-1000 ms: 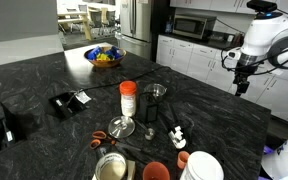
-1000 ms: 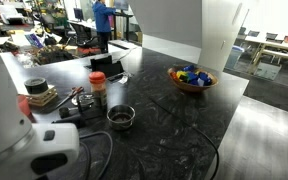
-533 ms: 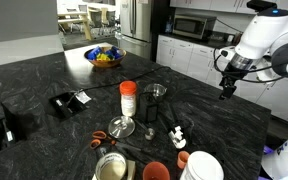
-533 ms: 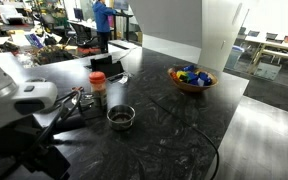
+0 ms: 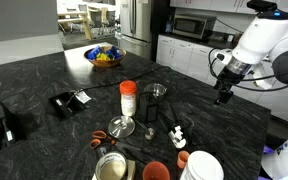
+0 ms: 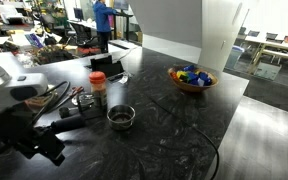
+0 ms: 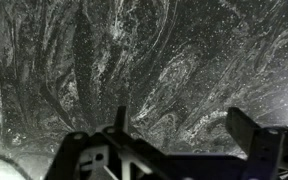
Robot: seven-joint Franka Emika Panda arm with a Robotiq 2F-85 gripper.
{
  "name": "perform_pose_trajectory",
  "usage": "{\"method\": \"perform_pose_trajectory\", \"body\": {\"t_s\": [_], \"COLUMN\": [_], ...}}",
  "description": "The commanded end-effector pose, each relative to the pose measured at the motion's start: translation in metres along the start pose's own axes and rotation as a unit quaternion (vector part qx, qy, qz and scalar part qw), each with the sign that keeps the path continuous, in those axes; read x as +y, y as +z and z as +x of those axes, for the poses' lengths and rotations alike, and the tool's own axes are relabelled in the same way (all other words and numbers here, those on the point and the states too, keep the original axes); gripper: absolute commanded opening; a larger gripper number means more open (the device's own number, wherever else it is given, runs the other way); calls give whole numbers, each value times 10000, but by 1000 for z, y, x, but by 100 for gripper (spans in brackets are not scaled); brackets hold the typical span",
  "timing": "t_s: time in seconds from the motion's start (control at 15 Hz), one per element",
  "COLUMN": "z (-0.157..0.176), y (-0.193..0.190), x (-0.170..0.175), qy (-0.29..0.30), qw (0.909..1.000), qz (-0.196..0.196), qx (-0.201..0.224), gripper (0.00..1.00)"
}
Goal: Move the black and silver tool to the left
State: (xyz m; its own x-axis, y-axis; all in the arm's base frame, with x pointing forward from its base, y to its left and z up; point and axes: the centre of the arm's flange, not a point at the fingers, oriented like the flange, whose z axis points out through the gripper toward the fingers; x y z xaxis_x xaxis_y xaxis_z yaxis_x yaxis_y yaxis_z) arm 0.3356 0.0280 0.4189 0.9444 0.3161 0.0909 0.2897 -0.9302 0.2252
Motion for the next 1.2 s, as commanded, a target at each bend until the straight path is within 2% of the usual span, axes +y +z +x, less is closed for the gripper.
{"method": "perform_pose_trajectory", "body": {"t_s": [0.0,0.2,0.53,0.67,0.93,1.13], "z": [0,0,26,40,73,92], "y": [0,0,5,7,8,11], "x": [0,0,-26,-37,-56,-65], "qy": [0,0,719,1045,1631,2257], "qw": [10000,10000,9947,9908,9798,9644], "qz": [-1,-1,725,836,1071,1285], "qx": [2,2,88,190,441,491], "gripper": [100,100,100,100,100,100]}}
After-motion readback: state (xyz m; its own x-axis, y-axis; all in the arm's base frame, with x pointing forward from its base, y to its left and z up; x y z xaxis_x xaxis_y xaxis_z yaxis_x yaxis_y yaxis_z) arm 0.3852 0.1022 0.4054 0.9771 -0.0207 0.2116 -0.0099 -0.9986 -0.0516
